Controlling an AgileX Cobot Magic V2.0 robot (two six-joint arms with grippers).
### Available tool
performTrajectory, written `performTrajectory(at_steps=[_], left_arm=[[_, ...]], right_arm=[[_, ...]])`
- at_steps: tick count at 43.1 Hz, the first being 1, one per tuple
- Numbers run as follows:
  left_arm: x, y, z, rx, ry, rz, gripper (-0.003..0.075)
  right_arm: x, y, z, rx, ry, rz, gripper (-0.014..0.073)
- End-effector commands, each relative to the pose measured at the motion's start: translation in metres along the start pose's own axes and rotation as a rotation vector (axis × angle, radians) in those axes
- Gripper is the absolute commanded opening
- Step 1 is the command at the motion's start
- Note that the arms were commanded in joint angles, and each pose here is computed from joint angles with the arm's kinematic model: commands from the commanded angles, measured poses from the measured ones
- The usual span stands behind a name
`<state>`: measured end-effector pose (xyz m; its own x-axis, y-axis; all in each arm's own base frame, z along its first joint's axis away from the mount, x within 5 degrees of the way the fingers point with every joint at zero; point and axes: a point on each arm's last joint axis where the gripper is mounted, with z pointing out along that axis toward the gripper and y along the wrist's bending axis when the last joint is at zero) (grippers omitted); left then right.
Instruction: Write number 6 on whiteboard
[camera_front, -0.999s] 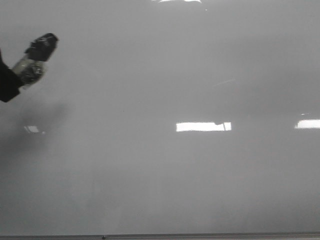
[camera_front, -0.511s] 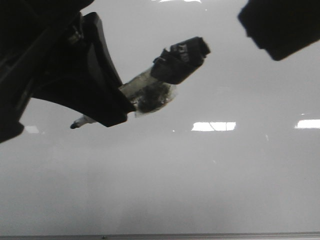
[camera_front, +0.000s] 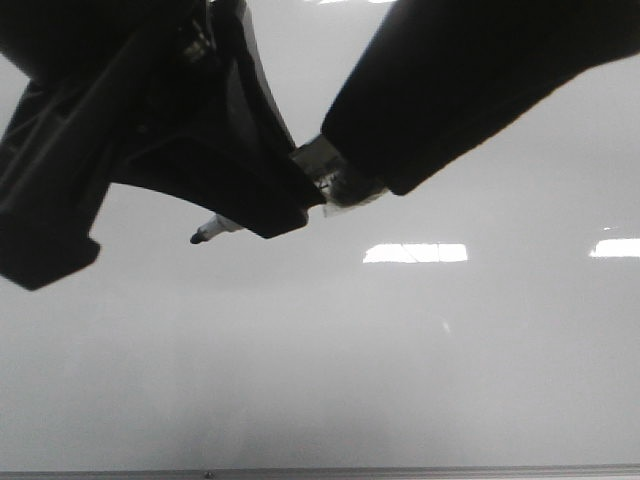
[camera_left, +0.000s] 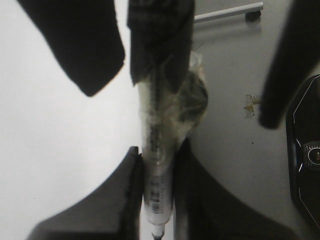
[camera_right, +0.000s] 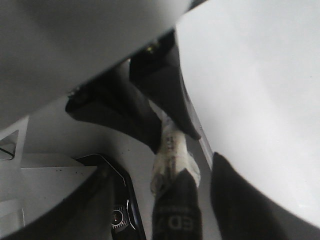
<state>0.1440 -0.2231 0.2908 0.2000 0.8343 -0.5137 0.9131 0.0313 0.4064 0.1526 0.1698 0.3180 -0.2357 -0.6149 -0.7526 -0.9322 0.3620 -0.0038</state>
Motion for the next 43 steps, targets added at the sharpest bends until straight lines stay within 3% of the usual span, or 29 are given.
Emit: performTrajectory(at_steps=[1,19,24,27,35,39,43], left_arm=[[-0.014,0.008,-0.017,-0.069,-0.105,-0.002,-0.0020],[-0.014,0.008,-0.017,-0.069,-0.104,-0.002,-0.0020],[-0.014,0.008,-0.017,-0.070,-0.105,-0.002,0.0003],[-0.015,0.009,-0.017,-0.075,-0.110,0.000,0.0092],[-0.016,0.009,-0.017,-0.081,-0.120,-0.002,0.0483],[-0.016,0.009,-0.017,-0.081,-0.120,-0.004,0.0517],[-0.016,0.009,-0.017,-0.078,-0.122,-0.035,0.0461]], right_arm=[[-0.015,-0.001,-0.010,0.029,-0.091,-0.010,0.0263],[-0.008,0.007,-0.010,-0.055,-0.013,-0.047,-0.0070],[-0.007,0.006,-0.010,-0.049,-0.006,-0.057,-0.0064],[-0.006,0.004,-0.010,-0.036,0.007,-0.063,-0.0064],[0.007,-0.012,-0.018,0.033,0.072,-0.039,-0.0064],[0.016,-0.020,-0.027,0.100,0.057,-0.001,-0.0060],[0.026,-0.031,-0.038,0.217,0.008,0.052,-0.0058]])
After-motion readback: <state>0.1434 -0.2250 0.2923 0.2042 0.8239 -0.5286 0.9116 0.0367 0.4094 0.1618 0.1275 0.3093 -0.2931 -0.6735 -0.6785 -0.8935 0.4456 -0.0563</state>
